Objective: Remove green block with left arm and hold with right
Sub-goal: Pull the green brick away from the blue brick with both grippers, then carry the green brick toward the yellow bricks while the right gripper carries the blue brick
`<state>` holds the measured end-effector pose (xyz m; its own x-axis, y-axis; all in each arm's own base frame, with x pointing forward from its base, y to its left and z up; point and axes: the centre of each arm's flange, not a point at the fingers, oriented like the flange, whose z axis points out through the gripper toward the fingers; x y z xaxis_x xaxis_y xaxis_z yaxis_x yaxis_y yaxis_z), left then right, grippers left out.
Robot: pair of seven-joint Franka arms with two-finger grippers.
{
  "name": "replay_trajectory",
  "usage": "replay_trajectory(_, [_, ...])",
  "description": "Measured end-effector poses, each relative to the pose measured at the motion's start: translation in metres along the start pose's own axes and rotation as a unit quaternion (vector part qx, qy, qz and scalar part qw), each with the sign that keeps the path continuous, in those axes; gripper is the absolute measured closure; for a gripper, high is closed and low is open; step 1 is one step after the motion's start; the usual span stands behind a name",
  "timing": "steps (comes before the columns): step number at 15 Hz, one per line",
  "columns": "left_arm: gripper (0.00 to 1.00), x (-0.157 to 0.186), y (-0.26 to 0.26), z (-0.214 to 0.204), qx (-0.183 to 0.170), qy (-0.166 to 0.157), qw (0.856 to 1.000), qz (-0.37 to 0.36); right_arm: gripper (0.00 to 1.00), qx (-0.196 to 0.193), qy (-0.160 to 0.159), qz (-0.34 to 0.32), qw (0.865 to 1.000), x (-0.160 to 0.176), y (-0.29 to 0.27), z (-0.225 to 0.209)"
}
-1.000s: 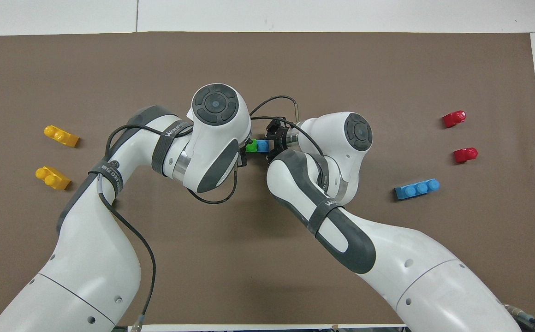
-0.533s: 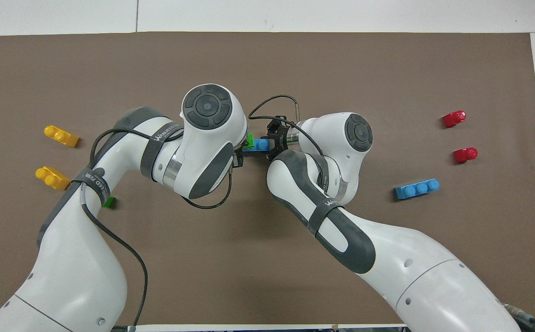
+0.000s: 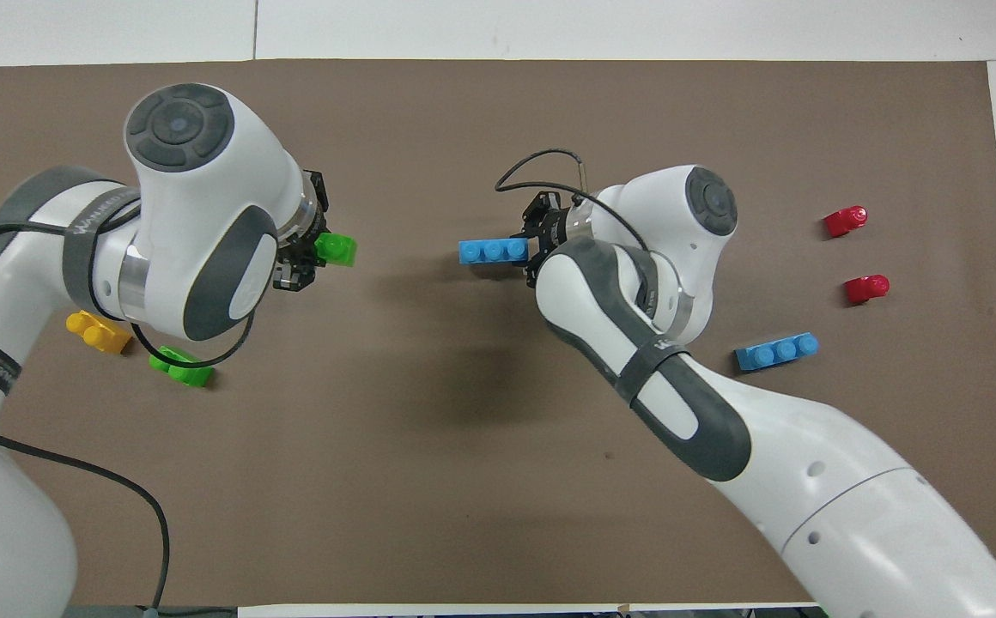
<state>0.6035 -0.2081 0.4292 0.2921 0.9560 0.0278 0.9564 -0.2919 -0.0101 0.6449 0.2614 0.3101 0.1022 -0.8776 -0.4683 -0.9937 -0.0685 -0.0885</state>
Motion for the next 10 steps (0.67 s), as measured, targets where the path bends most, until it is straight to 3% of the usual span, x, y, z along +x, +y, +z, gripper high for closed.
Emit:
replay_trajectory(2, [0.65, 0.046, -0.003, 0.010, 0.004, -0.001, 0.999, 0.053, 0.64, -0.019, 0.013, -0.014, 1.000, 0.039, -0.024, -0.059])
replay_trajectory(5, [0.65, 0.110, -0.013, 0.033, -0.016, 0.001, 0.992, 0.121, 0.64, -0.030, 0.004, -0.041, 0.999, 0.125, -0.034, -0.142])
replay_trajectory(8, [0.65, 0.153, -0.028, 0.050, -0.021, -0.004, 0.983, 0.184, 0.64, -0.046, -0.015, -0.057, 0.997, 0.227, -0.017, -0.185])
replay_trajectory(10, [0.65, 0.173, -0.034, 0.055, -0.023, -0.004, 0.977, 0.214, 0.64, -0.058, -0.031, -0.048, 0.997, 0.275, 0.001, -0.202])
